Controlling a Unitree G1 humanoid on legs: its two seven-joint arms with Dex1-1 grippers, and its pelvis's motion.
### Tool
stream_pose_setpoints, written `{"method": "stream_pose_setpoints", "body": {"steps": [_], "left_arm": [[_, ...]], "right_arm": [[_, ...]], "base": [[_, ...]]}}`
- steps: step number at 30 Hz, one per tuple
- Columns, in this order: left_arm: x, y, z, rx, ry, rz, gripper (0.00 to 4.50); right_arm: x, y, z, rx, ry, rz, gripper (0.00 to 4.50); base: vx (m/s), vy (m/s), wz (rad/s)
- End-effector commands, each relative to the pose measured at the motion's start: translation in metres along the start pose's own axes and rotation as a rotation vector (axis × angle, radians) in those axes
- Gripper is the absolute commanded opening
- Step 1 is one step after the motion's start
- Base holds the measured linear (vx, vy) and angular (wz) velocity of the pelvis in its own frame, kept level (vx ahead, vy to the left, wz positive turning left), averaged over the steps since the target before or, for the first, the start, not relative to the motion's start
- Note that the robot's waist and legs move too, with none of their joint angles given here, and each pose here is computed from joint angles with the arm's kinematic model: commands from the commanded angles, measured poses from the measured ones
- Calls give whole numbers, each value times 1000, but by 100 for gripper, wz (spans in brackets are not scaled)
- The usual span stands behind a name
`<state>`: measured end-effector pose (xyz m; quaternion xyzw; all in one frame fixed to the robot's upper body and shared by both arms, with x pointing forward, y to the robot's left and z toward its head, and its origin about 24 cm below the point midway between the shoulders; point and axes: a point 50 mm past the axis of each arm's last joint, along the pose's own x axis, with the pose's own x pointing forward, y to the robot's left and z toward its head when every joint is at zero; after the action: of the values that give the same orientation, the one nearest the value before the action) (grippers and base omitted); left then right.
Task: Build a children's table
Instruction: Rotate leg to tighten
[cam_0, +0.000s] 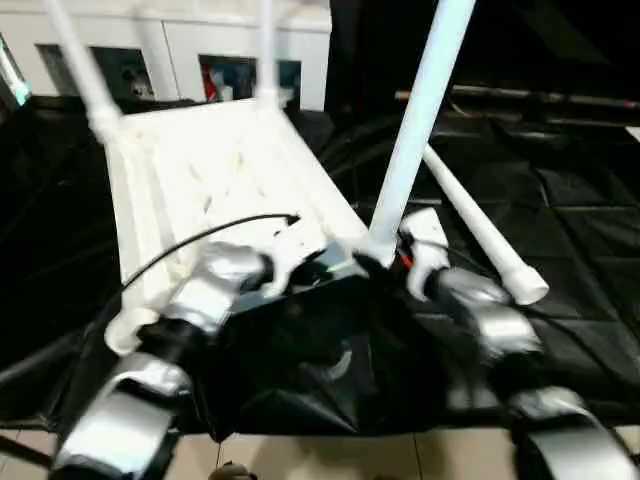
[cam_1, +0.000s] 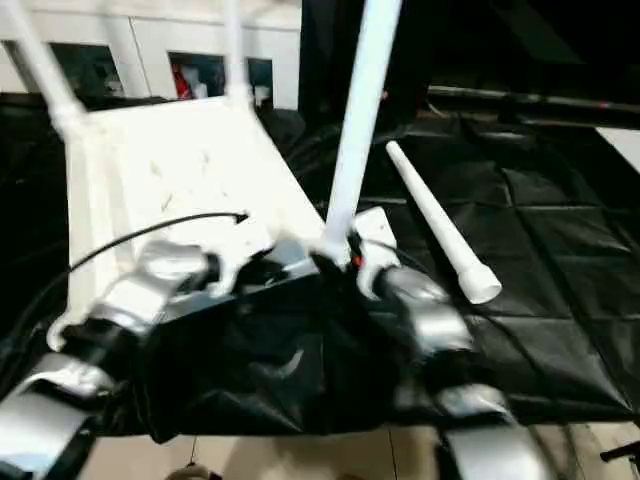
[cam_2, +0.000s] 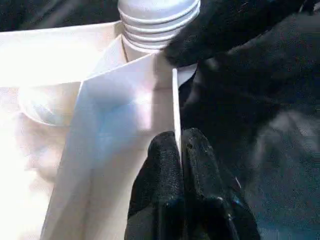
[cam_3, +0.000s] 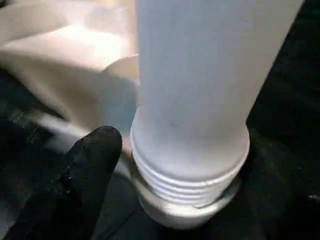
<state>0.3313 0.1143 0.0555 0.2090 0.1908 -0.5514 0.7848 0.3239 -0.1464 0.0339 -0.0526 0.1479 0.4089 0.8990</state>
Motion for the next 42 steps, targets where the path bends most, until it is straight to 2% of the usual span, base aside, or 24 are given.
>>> {"method": "stream_pose_setpoints", "body": {"steps": [1,4,14,15,19,21,23,27,28,30,34,36,37,40,42], "left_arm": [[0,-9,4,32,-61,-112,0],[-13,-9,-2,43,-36,-181,0],[-26,-9,-5,38,-41,-241,0],[-27,-9,-5,39,-41,-243,0],[-26,-9,-5,37,-43,-245,0],[-25,-9,-5,39,-43,-243,0],[-25,-9,-5,40,-43,-242,0],[-19,-4,-3,34,-36,-152,0],[-14,0,-1,15,-39,-87,0],[-11,1,0,7,-45,-60,0],[10,4,10,-34,-49,70,0],[31,0,18,-70,-46,143,0],[34,-1,20,-75,-46,153,0],[49,-9,27,-79,-54,150,0],[53,-12,30,-74,-60,147,0]], "right_arm": [[-3,7,5,-40,7,137,386],[-14,5,7,-65,35,210,386],[-17,11,11,-53,25,290,386],[-17,12,10,-50,29,298,360],[-16,15,8,-33,37,307,347],[-16,16,7,-31,39,308,310],[-16,16,6,-29,40,309,301],[-11,12,-3,10,75,183,278],[-5,7,-9,49,91,57,276],[-3,4,-12,72,93,-1,275],[14,2,-22,235,100,-255,274],[30,8,-27,345,110,-402,274],[32,9,-28,364,112,-420,273],[46,19,-25,389,106,-437,273],[52,25,-22,373,101,-421,273]], "base": [[0,0,0],[0,0,0],[0,0,0],[0,0,0],[0,0,0],[0,0,0],[0,0,0],[0,0,0],[0,0,0],[0,0,0],[0,0,0],[0,0,0],[0,0,0],[0,0,0],[0,0,0]]}}
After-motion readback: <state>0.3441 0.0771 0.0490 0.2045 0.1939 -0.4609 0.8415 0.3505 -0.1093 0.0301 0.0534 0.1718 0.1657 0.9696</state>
